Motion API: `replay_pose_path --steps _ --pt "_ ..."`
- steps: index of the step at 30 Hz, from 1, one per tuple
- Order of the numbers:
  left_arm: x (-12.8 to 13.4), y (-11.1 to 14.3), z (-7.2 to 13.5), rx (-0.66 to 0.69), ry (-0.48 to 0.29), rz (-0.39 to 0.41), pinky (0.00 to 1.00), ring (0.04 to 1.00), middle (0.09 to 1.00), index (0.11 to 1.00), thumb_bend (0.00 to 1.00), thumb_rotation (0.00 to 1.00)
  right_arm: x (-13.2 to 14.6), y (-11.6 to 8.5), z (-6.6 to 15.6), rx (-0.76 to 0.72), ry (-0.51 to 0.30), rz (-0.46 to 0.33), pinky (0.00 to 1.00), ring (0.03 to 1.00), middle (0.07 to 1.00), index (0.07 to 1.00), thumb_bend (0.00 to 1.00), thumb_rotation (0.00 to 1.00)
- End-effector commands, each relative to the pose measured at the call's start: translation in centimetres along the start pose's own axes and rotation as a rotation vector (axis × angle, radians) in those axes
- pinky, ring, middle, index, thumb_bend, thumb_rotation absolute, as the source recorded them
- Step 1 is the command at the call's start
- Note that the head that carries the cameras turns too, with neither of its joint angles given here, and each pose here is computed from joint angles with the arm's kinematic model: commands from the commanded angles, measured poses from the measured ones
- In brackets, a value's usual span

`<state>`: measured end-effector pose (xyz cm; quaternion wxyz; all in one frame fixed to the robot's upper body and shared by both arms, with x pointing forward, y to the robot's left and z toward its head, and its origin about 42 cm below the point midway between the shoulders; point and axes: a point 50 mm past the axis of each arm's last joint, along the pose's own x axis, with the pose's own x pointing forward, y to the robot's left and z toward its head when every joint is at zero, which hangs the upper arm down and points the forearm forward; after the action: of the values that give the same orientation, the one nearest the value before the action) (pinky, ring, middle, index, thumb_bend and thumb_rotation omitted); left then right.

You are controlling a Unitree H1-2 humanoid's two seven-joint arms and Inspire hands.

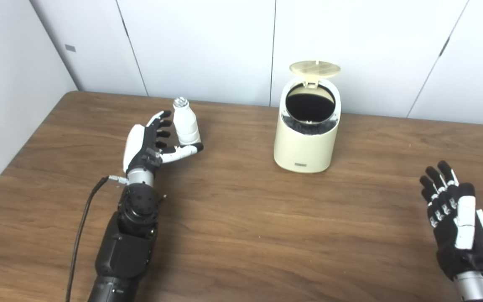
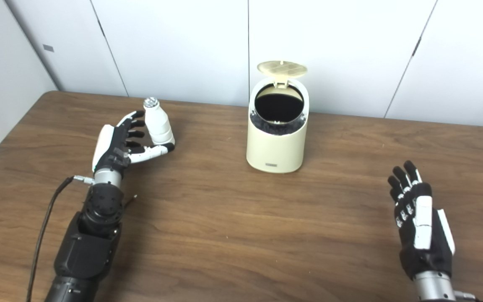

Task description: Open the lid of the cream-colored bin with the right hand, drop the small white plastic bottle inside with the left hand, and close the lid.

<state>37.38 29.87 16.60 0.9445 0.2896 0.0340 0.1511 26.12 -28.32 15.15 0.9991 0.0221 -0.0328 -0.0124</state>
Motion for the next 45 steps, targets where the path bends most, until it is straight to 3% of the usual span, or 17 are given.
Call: replay_pose_path --steps 1,9,17,21,23,25,27,29,34,45 --pt "1.6 1.5 2.6 0.013 -0.100 0.071 0.64 0.741 0.804 0.875 0.95 0.24 0.4 0.2 1.7 -0.017 -0.074 0.012 1.00 0.945 0.951 0.984 0.55 1.00" --pt "2.3 1.5 3.0 0.040 -0.097 0.093 0.57 0.661 0.718 0.809 0.93 0.19 0.2 0.1 1.8 -0.040 -0.079 0.005 1.00 0.929 0.932 0.971 0.58 1.00" --pt "3.1 1.5 3.2 0.033 -0.095 0.103 0.55 0.651 0.719 0.778 0.90 0.18 0.0 0.0 2.0 -0.038 -0.078 0.003 1.00 0.924 0.921 0.962 0.57 1.00" --pt "3.5 1.5 3.4 0.020 -0.106 0.129 0.51 0.614 0.685 0.733 0.88 0.14 0.0 0.0 1.9 -0.030 -0.080 0.004 1.00 0.924 0.921 0.964 0.55 1.00" --pt "3.7 1.3 3.3 0.001 -0.115 0.146 0.47 0.568 0.626 0.685 0.86 0.08 0.0 -0.1 1.9 -0.032 -0.079 0.003 1.00 0.922 0.923 0.968 0.55 1.00" --pt "3.9 1.2 3.3 -0.011 -0.126 0.162 0.43 0.519 0.566 0.640 0.81 0.02 -0.1 -0.2 1.8 -0.038 -0.079 0.001 1.00 0.924 0.919 0.967 0.56 1.00" --pt "4.2 1.2 3.3 -0.012 -0.133 0.172 0.43 0.507 0.495 0.581 0.60 0.00 -0.1 -0.3 1.8 -0.036 -0.082 0.002 1.00 0.921 0.912 0.962 0.57 0.99" --pt "4.4 1.1 3.4 -0.022 -0.143 0.176 0.45 0.503 0.473 0.529 0.54 0.00 -0.1 -0.4 1.8 -0.029 -0.086 0.004 1.00 0.916 0.904 0.957 0.56 0.98" --pt "5.0 1.0 3.6 -0.033 -0.178 0.162 0.45 0.465 0.511 0.468 0.50 0.00 -0.1 -0.5 1.9 -0.017 -0.092 0.004 1.00 0.914 0.893 0.959 0.57 0.96" --pt "4.9 1.1 4.1 -0.007 -0.218 0.158 0.43 0.454 0.514 0.463 0.50 0.00 -0.3 -0.3 2.1 -0.018 -0.085 -0.010 1.00 0.915 0.888 0.963 0.58 0.96"
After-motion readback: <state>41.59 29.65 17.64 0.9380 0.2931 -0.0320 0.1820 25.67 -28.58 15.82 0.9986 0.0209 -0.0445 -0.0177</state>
